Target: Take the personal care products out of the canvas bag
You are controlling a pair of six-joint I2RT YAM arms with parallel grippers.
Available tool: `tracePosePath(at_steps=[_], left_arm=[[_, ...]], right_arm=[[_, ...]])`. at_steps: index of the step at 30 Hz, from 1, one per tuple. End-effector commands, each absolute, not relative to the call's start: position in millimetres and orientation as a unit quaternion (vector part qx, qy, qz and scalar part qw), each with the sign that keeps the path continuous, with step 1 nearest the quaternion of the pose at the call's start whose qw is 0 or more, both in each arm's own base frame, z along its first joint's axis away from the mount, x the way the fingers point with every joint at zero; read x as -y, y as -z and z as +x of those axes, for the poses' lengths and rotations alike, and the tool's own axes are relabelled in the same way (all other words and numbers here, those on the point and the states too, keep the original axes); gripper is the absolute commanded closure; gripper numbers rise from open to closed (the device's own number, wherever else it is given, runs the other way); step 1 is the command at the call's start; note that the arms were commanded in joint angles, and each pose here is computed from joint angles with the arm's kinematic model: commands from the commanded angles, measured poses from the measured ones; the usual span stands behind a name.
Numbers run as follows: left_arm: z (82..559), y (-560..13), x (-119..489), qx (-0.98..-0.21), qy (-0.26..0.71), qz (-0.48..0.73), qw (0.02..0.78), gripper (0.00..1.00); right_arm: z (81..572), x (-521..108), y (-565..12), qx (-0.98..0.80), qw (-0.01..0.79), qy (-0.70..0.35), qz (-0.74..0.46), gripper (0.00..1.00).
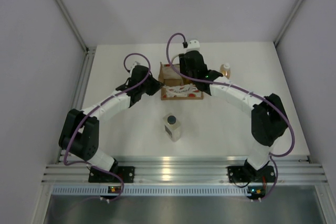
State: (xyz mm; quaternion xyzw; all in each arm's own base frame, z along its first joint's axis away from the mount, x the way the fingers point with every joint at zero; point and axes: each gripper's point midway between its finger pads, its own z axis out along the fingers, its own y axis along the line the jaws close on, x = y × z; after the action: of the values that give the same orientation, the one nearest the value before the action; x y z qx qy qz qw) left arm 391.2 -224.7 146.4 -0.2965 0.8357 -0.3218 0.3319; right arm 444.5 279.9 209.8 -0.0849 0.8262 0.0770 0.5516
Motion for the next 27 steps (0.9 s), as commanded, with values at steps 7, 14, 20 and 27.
tracePosePath(at_steps=[7,14,20,27], left_arm=[[400,-167,222,-0.824,0.332,-0.293,0.354,1.0],[401,-167,221,-0.823,0.333,-0.294,0.354,1.0],[401,-169,222,-0.822,0.335,-0.294,0.353,1.0],[402,-169,223,-0.822,0.336,-0.296,0.352,1.0]], right_arm=[[442,-281,-222,-0.817,0.565,-0.085,-0.077,0.62],[440,-282,-214,-0.821,0.559,-0.087,-0.076,0.81],[437,-287,-235,-0.808,0.575,-0.101,-0.086,1.0],[436,-287,-280,-0.781,0.608,-0.11,-0.089,1.0]])
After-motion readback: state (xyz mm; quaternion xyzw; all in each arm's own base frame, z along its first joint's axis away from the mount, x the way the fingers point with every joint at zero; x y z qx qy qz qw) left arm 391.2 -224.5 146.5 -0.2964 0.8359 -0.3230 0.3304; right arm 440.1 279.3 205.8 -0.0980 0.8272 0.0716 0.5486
